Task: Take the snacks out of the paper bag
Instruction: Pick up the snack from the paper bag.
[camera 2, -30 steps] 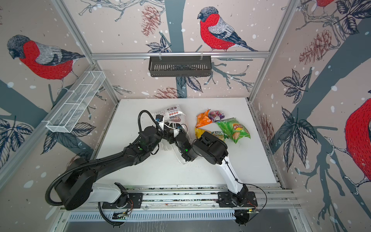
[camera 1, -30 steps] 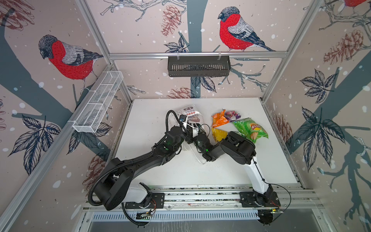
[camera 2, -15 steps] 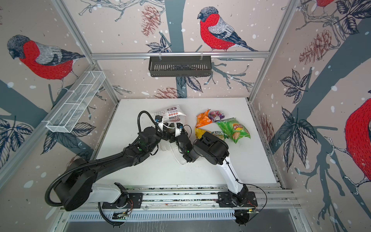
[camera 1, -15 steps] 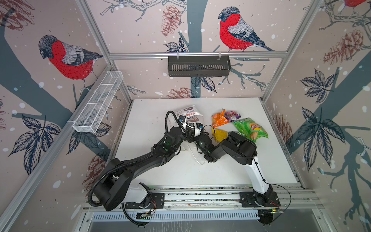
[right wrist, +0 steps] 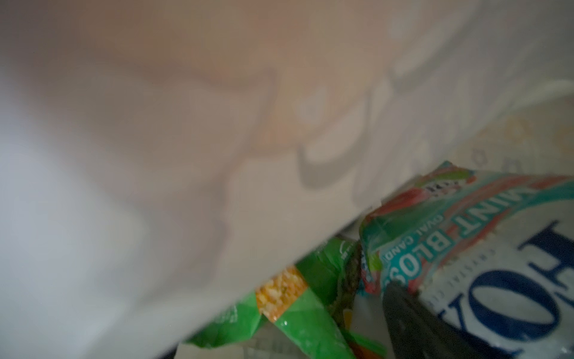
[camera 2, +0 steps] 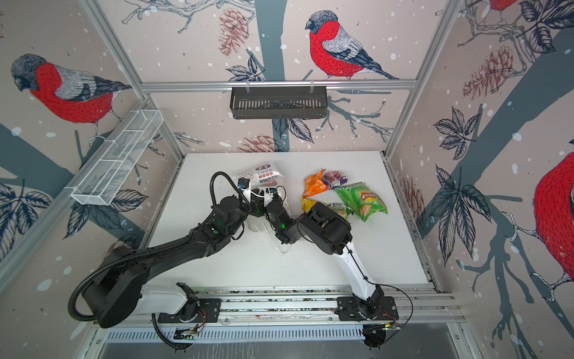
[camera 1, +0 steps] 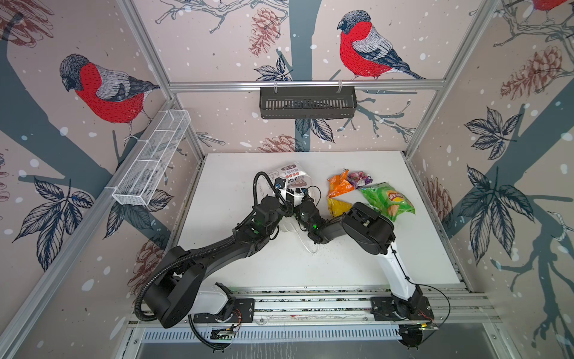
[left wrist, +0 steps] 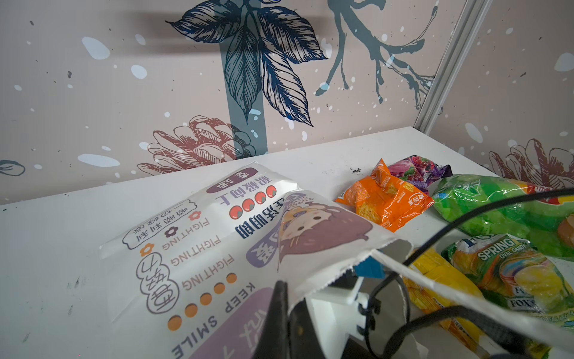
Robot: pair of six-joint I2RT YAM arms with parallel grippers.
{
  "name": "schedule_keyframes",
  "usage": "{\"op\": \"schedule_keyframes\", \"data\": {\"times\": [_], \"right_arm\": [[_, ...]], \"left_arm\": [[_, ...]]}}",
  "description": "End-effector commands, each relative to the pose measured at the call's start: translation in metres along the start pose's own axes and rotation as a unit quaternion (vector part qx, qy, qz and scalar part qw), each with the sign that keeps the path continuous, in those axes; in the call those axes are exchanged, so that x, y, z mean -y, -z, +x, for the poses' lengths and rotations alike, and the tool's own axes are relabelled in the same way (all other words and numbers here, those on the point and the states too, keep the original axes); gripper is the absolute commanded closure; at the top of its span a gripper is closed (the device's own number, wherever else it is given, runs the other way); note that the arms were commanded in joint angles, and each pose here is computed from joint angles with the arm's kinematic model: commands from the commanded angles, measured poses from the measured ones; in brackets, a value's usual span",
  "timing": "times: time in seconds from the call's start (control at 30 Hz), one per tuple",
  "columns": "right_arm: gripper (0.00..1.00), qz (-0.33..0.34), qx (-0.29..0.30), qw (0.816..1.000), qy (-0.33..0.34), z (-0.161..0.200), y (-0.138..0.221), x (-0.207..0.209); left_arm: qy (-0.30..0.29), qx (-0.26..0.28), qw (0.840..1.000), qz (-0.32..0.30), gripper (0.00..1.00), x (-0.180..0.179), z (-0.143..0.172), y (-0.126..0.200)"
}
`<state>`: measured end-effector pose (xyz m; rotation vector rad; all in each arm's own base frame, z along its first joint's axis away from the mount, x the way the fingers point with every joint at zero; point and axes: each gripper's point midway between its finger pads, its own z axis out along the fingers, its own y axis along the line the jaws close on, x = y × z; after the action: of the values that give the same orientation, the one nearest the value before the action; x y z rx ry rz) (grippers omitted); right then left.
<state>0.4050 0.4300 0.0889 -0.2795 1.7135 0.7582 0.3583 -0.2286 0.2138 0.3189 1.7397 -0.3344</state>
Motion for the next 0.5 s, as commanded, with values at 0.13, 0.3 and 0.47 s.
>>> {"op": "schedule_keyframes", "data": {"times": [0.13, 0.3, 0.47], "right_arm": [[0.16, 0.023, -0.052, 0.998, -0.006, 0.023, -0.014, 0.009], [0.39, 0.003, -0.028, 1.000, -0.006, 0.014, -0.010, 0.002], [0.49, 0.001, -0.023, 1.000, -0.004, 0.011, -0.009, 0.002]], "left_arm": [[0.008, 0.020, 1.000, 0.018, 1.00, 0.004, -0.009, 0.001], [0.009, 0.013, 1.000, 0.018, 1.00, 0.003, -0.005, -0.001], [0.017, 0.011, 1.000, 0.017, 1.00, -0.001, -0.003, -0.001]]}}
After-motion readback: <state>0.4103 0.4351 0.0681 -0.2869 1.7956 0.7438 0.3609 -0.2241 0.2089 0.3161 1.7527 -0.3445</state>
